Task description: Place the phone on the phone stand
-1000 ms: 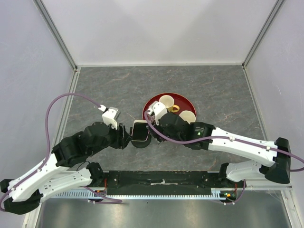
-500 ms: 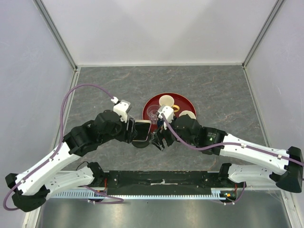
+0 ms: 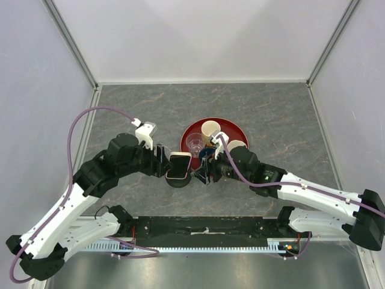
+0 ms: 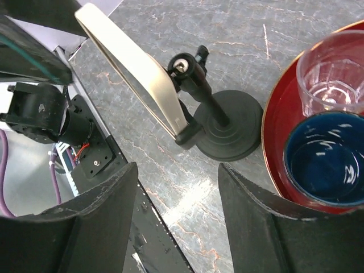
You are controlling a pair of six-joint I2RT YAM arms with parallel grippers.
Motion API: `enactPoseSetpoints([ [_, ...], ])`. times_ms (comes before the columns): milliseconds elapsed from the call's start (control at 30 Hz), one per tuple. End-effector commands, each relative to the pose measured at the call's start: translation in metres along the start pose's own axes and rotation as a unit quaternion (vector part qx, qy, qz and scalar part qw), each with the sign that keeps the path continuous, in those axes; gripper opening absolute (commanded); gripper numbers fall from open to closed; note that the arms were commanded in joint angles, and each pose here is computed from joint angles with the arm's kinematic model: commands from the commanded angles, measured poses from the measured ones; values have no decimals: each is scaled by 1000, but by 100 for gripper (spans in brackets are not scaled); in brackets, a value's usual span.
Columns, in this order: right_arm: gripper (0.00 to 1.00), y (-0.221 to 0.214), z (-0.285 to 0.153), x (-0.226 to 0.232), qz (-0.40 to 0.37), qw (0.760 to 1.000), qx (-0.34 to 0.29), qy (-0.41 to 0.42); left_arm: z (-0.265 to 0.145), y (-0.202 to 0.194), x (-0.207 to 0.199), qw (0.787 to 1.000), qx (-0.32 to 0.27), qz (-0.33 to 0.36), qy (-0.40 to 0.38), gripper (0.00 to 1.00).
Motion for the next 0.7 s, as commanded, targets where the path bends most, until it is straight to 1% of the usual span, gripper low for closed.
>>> enactPoseSetpoints([
  [0, 68, 22, -13, 5, 50, 996, -73, 2, -12, 32, -22, 997, -12, -42, -57, 72],
  [33, 70, 22, -16, 3, 51, 996, -76, -5, -8, 31, -24, 997, 5, -52, -51, 74],
  [67, 74, 28, -22, 3, 51, 994, -92, -9, -12, 33, -24, 998, 9, -52, -41, 77],
  [100, 75, 30, -25, 3, 48, 994, -97, -11, -12, 36, -13, 999, 4, -51, 6, 80],
  [133, 77, 30, -27, -1, 43, 994, -97, -22, -10, 34, -17, 998, 14, -49, 21, 85],
  [167, 79, 38, -32, 1, 42, 992, -114, -22, -13, 37, -7, 997, 13, -45, 69, 86],
  [233, 81, 36, -38, -2, 41, 992, -115, -32, -4, 33, -13, 994, 34, -38, 94, 87],
  [267, 83, 36, -41, -5, 43, 991, -120, -36, -1, 33, -16, 990, 39, -43, 128, 87],
  [333, 86, 35, -43, -6, 44, 991, -121, -37, 6, 31, -19, 986, 53, -38, 152, 88],
  [433, 88, 37, -45, -6, 39, 991, -122, -42, 5, 41, -25, 981, 28, -44, 189, 89],
  [500, 89, 39, -47, -5, 36, 990, -125, -44, 5, 44, -34, 981, 21, -47, 189, 92],
  [533, 89, 40, -48, -6, 34, 990, -127, -46, 5, 46, -33, 978, 14, -45, 202, 92],
  [600, 90, 41, -50, -7, 37, 989, -135, -47, 13, 39, -34, 973, 29, -36, 227, 93],
  [633, 90, 40, -51, -8, 39, 989, -134, -47, 13, 43, -32, 969, 25, -38, 243, 93],
  [667, 90, 39, -51, -7, 40, 989, -132, -45, 19, 41, -34, 965, 33, -45, 256, 93],
])
Point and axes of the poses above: each gripper's point midway between its finger pads, its own z axis out along the fingers, its own x axis along the line the jaws close on, y = z × x, the point moved 3 cm from there along -z, back along the fingers, and after that the axes turned 15 degrees about z, right-handed, at the moved point
